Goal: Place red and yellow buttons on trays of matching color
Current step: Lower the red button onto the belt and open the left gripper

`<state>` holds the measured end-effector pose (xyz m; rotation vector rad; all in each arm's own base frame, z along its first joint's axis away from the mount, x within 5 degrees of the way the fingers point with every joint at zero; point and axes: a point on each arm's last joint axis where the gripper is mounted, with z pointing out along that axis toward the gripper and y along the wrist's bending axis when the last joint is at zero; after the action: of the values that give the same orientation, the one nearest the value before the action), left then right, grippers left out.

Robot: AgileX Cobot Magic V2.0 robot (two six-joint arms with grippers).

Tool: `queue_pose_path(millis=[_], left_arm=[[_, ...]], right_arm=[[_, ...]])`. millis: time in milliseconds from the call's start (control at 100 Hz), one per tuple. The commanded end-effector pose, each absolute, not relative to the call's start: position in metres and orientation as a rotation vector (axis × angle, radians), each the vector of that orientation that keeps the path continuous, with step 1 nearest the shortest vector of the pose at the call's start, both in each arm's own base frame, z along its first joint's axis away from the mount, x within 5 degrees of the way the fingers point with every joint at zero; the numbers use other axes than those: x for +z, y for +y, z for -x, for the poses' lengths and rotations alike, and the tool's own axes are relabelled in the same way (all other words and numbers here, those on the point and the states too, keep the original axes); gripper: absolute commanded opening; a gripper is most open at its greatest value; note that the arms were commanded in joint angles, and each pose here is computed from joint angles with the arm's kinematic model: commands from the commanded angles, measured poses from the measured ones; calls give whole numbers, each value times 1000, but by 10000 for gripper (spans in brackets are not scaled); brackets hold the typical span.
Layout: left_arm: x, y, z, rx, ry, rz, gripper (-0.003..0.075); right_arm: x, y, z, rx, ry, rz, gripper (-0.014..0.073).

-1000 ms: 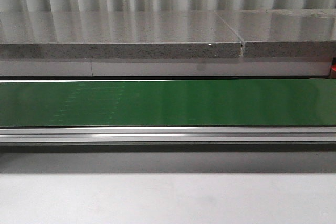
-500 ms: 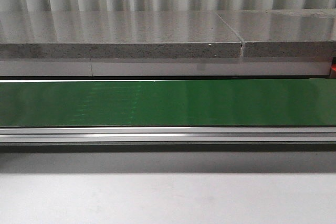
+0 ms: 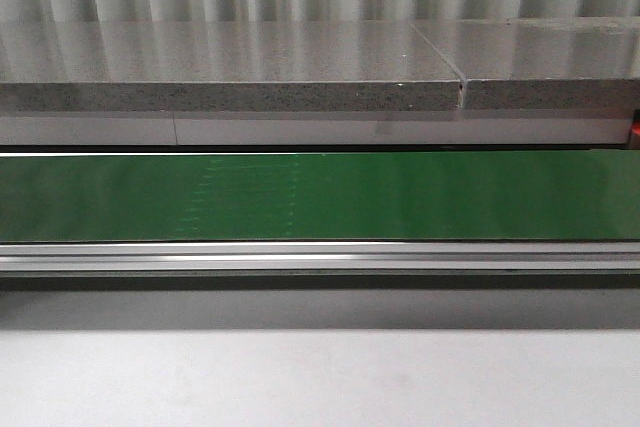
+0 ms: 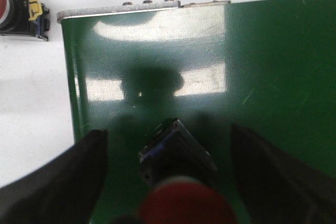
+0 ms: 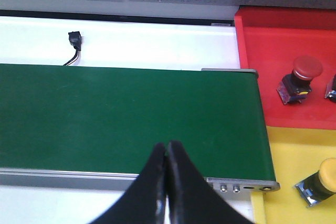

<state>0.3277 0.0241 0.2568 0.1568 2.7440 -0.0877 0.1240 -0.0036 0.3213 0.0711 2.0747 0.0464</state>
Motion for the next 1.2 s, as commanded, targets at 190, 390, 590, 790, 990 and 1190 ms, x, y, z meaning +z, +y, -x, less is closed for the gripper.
queue_pose_path(millis=[190, 390, 590, 790, 990, 1190], left_arm=[[318, 15, -315, -114, 2526, -138, 668], [364, 21, -294, -60, 2331, -83, 659], [356, 67, -290, 11, 2361, 225, 659], [317, 111, -301, 21, 2455, 436, 659], [280, 135, -316, 16, 2515, 543, 659], [260, 150, -325, 23, 2513, 608, 659]], right_arm=[[335, -5, -126, 31, 1982, -66, -67], [335, -5, -126, 31, 1982, -66, -67], [335, -5, -126, 31, 1982, -66, -67], [335, -5, -126, 31, 1982, -66, -67], [335, -5, -126, 31, 1982, -66, -67], [335, -5, -126, 31, 1982, -66, -67]])
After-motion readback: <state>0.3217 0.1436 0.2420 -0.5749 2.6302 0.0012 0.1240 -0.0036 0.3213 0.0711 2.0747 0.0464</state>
